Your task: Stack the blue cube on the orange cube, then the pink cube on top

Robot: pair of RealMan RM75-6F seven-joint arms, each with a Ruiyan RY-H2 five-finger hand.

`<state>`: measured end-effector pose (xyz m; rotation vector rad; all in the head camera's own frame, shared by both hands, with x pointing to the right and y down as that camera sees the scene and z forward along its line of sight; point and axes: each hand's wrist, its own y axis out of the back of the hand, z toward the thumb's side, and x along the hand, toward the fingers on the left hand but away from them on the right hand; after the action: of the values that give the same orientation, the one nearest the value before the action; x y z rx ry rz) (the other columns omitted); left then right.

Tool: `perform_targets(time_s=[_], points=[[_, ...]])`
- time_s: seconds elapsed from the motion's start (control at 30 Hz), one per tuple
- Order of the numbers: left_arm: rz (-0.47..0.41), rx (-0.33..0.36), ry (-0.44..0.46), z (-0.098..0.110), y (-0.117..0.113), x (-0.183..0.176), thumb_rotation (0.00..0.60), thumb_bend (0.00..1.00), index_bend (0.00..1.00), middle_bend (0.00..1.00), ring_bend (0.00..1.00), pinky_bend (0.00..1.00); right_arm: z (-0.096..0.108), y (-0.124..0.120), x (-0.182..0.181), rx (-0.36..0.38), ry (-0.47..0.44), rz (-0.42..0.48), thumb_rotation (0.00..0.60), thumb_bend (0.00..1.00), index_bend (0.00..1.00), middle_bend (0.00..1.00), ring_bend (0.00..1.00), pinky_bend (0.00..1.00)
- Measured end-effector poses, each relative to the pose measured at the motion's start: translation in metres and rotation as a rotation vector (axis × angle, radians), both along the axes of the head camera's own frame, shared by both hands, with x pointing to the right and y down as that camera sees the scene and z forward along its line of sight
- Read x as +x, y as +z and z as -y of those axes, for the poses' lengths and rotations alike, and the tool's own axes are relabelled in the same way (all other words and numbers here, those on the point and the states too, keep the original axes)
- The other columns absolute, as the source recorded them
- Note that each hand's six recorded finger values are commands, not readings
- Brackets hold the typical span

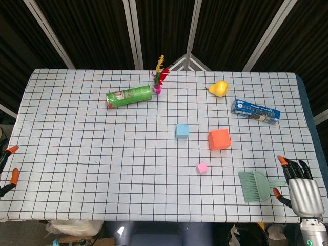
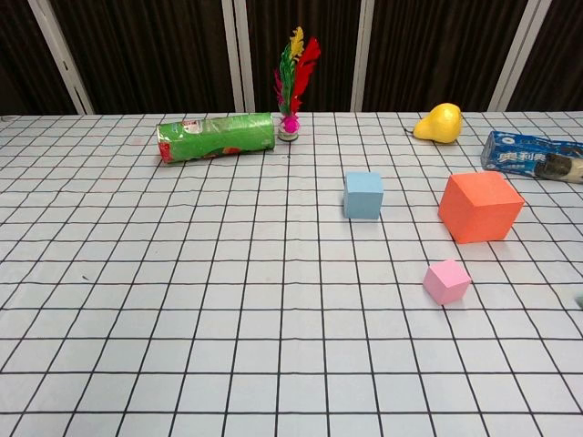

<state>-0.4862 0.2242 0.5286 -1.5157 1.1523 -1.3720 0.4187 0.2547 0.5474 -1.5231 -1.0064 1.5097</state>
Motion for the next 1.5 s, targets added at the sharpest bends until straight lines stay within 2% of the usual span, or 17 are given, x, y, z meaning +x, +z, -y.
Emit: perform_targets(time_s=[1.07, 1.23, 1.3, 1.33, 1.4, 1.47, 1.5], points=[[-0.001, 0.015, 0.011, -0.003, -0.004, 0.004, 0.6, 0.56, 0.18, 0.03, 0.0, 0.0, -0.001, 0.003, -0.001, -0.012, -0.004, -0.002, 0.6, 0.32, 0.0, 0.16, 0.17, 0.1], [-0.002, 0.006, 0.005, -0.003, -0.003, 0.002, 0.6, 0.56, 0.18, 0.03, 0.0, 0.0, 0.006, 0.004, -0.007, 0.0, -0.028, 0.009, 0.6, 0.32, 0.0, 0.16, 0.22, 0.1], [-0.002, 0.002, 0.004, -0.002, -0.003, 0.002, 0.6, 0.56, 0.18, 0.03, 0.0, 0.0, 0.011, 0.004, -0.011, 0.01, -0.038, 0.019, 0.6, 0.32, 0.01, 0.21, 0.29, 0.1], [-0.003, 0.001, 0.005, -0.002, -0.002, 0.002, 0.6, 0.56, 0.18, 0.03, 0.0, 0.0, 0.017, 0.003, -0.013, 0.02, -0.047, 0.025, 0.6, 0.32, 0.02, 0.27, 0.36, 0.12], [-0.003, -0.001, 0.008, -0.002, -0.002, 0.003, 0.6, 0.56, 0.18, 0.03, 0.0, 0.0, 0.027, 0.001, -0.019, 0.039, -0.064, 0.04, 0.6, 0.32, 0.06, 0.43, 0.5, 0.22], [-0.003, -0.002, 0.009, -0.001, -0.001, 0.003, 0.6, 0.56, 0.18, 0.03, 0.0, 0.0, 0.039, -0.003, -0.029, 0.065, -0.08, 0.077, 0.6, 0.31, 0.12, 0.6, 0.66, 0.38], [-0.003, -0.003, 0.009, -0.001, -0.001, 0.003, 0.6, 0.56, 0.18, 0.03, 0.0, 0.0, 0.045, -0.005, -0.034, 0.078, -0.086, 0.097, 0.6, 0.31, 0.14, 0.65, 0.7, 0.43]])
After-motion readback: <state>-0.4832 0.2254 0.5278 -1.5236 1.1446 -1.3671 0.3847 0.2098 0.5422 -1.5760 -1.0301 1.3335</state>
